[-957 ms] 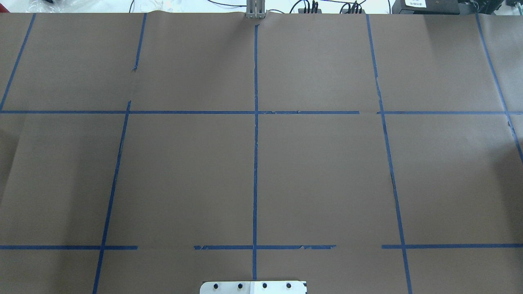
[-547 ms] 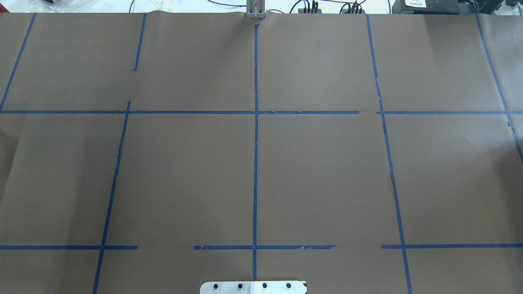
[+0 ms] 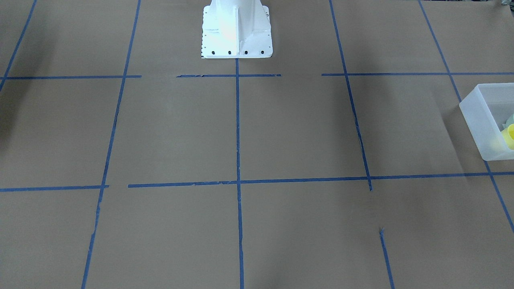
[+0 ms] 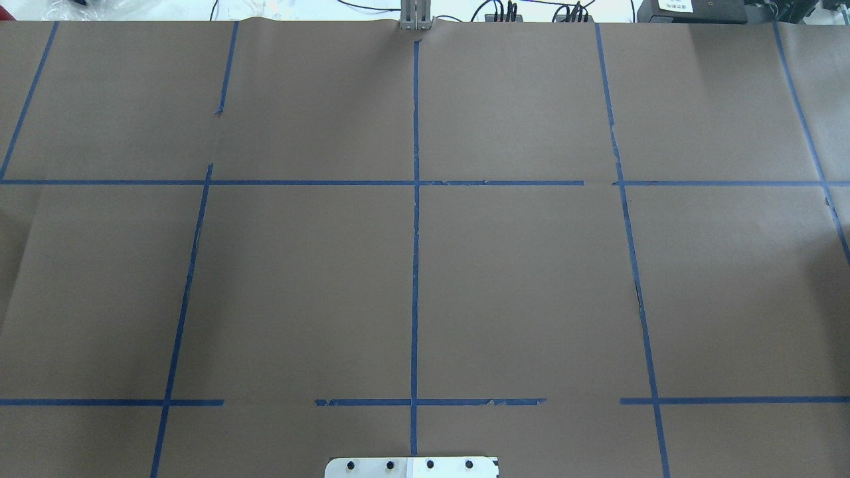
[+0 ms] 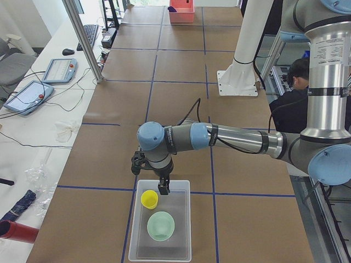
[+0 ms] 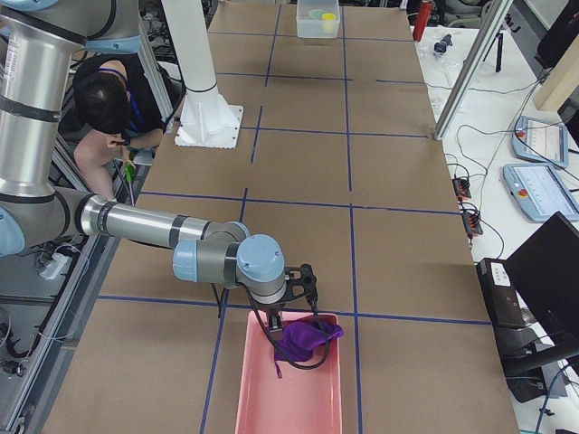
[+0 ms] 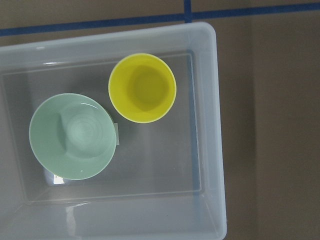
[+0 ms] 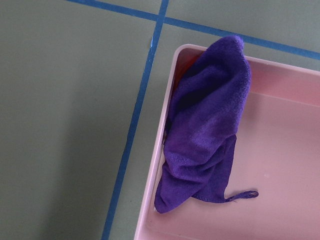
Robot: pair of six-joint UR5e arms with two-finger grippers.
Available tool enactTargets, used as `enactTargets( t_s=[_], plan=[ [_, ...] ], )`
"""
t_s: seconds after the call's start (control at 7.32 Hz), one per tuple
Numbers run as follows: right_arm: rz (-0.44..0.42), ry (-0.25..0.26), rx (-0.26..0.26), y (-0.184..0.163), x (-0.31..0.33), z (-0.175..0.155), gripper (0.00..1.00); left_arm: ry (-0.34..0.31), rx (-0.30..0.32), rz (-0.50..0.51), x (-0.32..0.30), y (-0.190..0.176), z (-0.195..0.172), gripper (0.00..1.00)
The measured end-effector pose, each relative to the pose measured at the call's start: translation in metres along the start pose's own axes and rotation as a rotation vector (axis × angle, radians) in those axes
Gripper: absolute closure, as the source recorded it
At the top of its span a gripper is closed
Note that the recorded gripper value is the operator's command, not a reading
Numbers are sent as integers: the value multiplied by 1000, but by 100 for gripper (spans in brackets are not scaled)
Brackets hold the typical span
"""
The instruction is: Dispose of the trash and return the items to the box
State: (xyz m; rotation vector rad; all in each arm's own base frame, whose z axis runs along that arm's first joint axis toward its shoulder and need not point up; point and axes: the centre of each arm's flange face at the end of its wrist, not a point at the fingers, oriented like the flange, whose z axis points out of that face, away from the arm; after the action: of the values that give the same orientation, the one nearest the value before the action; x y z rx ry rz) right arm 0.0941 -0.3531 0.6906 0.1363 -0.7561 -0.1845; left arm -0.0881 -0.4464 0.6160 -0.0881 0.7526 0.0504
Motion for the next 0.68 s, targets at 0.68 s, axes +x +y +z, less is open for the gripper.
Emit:
enactTargets(
  t_s=[0.68],
  plan=[
    [11, 7, -11, -10, -20, -1, 0, -63, 84, 40, -34, 34, 17, 0]
  ],
)
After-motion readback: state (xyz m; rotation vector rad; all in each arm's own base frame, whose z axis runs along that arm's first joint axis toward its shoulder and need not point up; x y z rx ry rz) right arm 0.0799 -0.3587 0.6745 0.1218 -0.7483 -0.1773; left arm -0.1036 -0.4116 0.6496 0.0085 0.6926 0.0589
